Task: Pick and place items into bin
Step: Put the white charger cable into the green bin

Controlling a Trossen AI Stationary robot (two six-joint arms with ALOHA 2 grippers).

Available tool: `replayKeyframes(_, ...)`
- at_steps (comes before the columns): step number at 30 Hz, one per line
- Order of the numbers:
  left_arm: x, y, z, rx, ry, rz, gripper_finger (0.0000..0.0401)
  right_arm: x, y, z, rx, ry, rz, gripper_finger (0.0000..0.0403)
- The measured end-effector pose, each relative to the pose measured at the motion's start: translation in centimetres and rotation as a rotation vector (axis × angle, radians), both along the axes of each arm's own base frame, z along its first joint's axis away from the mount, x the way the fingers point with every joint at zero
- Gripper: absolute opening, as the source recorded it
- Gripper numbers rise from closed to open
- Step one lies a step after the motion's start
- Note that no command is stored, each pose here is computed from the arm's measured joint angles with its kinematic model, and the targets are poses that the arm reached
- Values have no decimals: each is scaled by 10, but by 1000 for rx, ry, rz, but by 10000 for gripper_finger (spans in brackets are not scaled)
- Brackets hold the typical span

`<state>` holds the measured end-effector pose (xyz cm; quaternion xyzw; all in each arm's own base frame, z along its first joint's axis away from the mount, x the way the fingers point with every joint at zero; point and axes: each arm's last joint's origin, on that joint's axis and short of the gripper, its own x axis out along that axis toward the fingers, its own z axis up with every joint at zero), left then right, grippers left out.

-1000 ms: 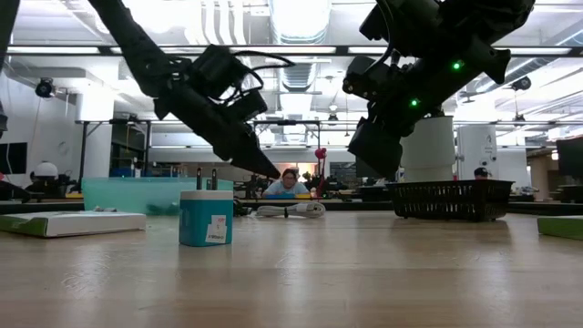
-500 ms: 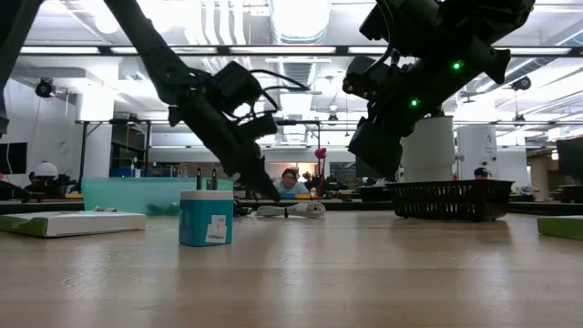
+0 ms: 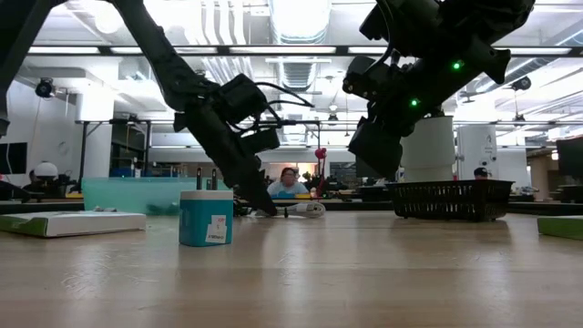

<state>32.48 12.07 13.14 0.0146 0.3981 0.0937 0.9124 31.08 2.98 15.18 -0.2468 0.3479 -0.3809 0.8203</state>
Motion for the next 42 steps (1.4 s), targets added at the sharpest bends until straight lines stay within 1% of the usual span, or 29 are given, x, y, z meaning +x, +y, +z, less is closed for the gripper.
replayKeyframes(8, 1, 0, 0, 0, -1, 0, 162, 0, 0, 0, 1, -1, 0, 75)
replayKeyframes(15, -1, 0, -2, -8, 18, 2, 156, 0, 0, 0, 1, -2, -1, 69)
replayKeyframes(20, -1, 1, -1, -7, 18, 3, 126, 0, 0, 0, 1, -1, 0, 68)
replayKeyframes(31, 0, 2, 2, 6, 8, -4, 31, 0, 0, 0, 0, 0, 1, 68)
replayKeyframes(34, 0, 2, 4, 31, 12, -30, 11, 0, 0, 0, 0, 1, 1, 68)
replayKeyframes(36, 0, 2, 5, 53, 14, -52, 6, 0, 0, 0, -1, 1, 1, 68)
replayKeyframes(42, 0, 2, 6, 78, 17, -76, 6, 0, 0, 0, 0, 1, 0, 68)
